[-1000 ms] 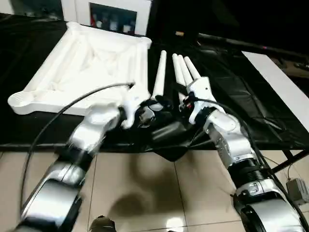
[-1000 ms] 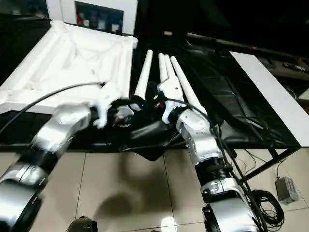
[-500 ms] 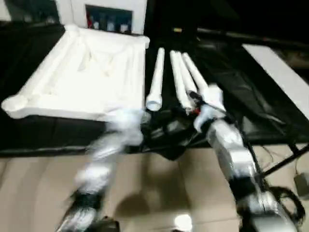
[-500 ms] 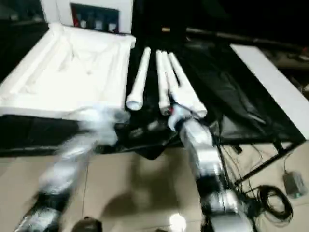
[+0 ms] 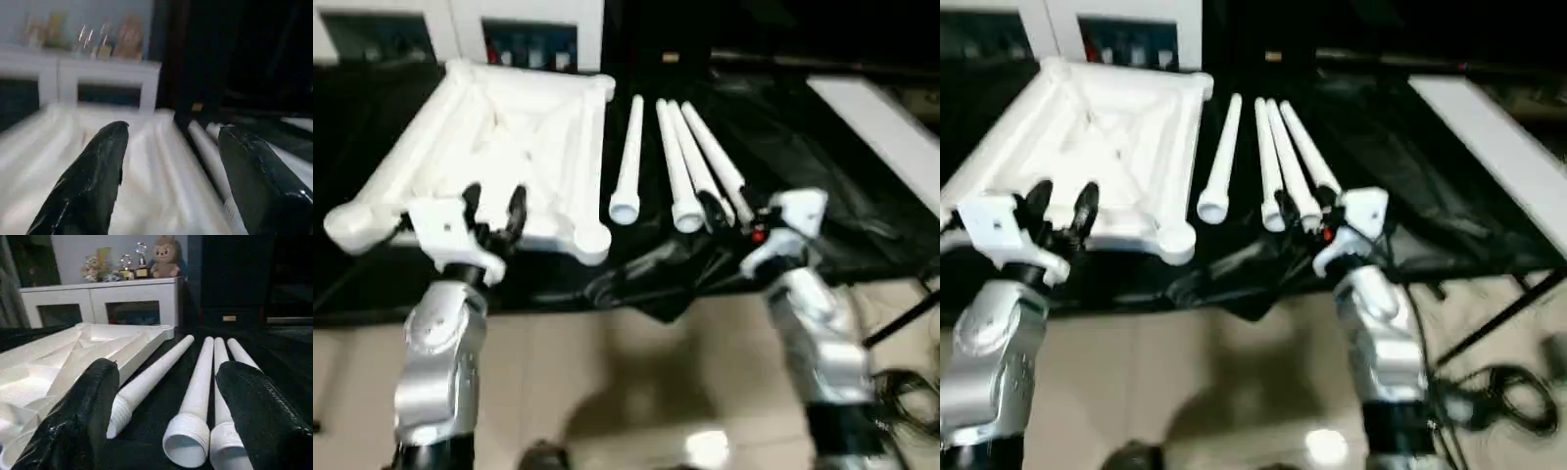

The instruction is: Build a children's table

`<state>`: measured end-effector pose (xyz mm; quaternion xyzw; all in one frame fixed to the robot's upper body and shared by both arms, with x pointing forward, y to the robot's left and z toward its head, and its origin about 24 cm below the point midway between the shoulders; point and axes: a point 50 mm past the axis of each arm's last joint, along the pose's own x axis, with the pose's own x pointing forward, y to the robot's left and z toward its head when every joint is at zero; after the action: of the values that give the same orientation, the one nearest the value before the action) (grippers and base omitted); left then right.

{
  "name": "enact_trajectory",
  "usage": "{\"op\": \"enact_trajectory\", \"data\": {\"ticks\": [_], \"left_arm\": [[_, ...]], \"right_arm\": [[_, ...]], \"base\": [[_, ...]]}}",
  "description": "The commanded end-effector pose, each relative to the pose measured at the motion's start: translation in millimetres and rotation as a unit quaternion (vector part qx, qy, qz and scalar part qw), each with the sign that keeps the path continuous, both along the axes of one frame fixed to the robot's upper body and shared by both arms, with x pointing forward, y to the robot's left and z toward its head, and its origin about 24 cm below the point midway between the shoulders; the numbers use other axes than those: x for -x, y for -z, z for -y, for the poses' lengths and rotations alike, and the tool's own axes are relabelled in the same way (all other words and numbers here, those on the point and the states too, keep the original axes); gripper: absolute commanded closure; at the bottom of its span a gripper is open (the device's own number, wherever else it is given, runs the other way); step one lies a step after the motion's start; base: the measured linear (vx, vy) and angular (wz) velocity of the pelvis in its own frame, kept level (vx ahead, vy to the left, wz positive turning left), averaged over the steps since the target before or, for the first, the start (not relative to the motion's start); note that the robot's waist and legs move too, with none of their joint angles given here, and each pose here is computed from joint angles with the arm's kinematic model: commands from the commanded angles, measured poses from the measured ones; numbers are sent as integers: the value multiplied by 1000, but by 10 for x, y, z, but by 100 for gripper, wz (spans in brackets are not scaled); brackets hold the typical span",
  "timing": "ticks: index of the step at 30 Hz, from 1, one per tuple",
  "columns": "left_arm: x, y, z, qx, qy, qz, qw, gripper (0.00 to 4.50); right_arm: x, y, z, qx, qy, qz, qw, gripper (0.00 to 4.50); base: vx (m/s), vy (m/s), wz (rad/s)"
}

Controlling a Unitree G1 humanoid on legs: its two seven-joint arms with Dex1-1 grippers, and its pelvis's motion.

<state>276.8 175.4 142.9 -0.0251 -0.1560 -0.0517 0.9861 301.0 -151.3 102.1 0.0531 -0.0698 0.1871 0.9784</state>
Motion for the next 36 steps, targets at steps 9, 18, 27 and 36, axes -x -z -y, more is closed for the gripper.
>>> {"op": "enact_trajectory", "data": {"ticks": [9, 18, 27, 36], "left_arm": [[-90, 337, 49, -9, 1, -38, 999, 118], [71, 467, 48, -43, -19, -49, 998, 118], [37, 481, 222, -5, -38, -49, 998, 118], [7, 531, 268, -46, -35, -75, 995, 118]], "right_arm": [[87, 48, -112, 13, 16, -21, 1000, 97], [31, 79, -315, -3, -6, -36, 999, 97], [84, 91, -124, -1, 35, -51, 998, 97], [99, 96, -11, -4, 61, -53, 997, 97]], "base": [[2, 30, 13], [27, 241, 43], [-75, 160, 30], [-100, 40, -13]]}}
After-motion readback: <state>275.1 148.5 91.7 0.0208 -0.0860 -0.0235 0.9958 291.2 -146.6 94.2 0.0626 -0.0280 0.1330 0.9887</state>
